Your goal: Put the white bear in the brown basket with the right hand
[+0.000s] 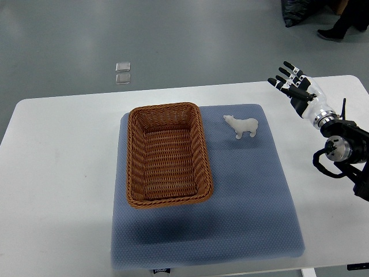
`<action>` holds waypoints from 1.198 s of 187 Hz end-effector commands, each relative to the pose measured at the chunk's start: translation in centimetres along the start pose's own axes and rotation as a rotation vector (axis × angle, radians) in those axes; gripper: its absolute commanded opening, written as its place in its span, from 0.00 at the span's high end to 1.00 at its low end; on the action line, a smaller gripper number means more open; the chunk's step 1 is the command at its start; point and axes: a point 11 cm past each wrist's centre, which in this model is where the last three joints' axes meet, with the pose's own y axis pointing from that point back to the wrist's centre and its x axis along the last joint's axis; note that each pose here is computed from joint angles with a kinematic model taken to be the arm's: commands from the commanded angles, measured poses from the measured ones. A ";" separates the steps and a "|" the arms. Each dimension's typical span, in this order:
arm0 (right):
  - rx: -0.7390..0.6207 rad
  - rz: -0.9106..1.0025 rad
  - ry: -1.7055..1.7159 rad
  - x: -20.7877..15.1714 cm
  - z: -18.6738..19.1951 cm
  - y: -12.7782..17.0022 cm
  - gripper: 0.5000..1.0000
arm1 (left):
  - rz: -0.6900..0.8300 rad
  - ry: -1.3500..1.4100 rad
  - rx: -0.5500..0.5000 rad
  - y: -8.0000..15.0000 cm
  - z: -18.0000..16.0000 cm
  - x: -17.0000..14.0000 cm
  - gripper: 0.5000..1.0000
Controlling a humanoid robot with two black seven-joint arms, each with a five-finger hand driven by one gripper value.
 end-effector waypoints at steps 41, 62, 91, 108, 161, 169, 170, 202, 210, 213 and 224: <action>0.002 0.000 0.000 0.0 0.0 0.0 0.15 | 0.005 0.002 0.007 0.0 -0.4 0.2 0.00; 0.003 0.001 -0.002 0.0 -0.1 0.0 0.15 | 0.003 0.003 0.009 0.0 -0.5 0.1 0.00; 0.003 -0.001 -0.001 0.0 -0.1 0.0 0.15 | 0.005 0.003 0.010 0.0 -0.5 0.2 0.00; 0.003 -0.001 -0.002 0.0 -0.1 0.0 0.15 | 0.005 0.003 0.007 0.0 -0.4 0.1 0.00; 0.005 0.000 0.000 0.2 -0.2 0.0 0.15 | 0.005 0.003 0.007 0.0 -0.4 0.1 0.00; 0.005 0.000 0.000 0.2 -0.2 0.0 0.15 | 0.005 0.003 0.007 0.0 -0.4 0.1 0.00; 0.005 0.000 0.000 0.2 -0.2 0.0 0.15 | 0.005 0.003 0.007 0.0 -0.4 0.1 0.00; 0.007 0.002 0.003 0.3 -0.4 0.0 0.15 | 0.005 0.003 0.007 0.0 -0.4 0.1 0.00; 0.008 0.001 0.001 0.3 -0.4 0.0 0.15 | 0.005 0.003 0.009 0.0 -0.5 0.2 0.00; 0.008 0.001 0.001 0.3 -0.4 0.0 0.15 | 0.005 0.003 0.009 0.0 -0.5 0.1 0.00; 0.008 0.001 0.001 0.3 -0.4 0.0 0.15 | 0.005 0.003 0.007 0.0 -0.4 0.1 0.00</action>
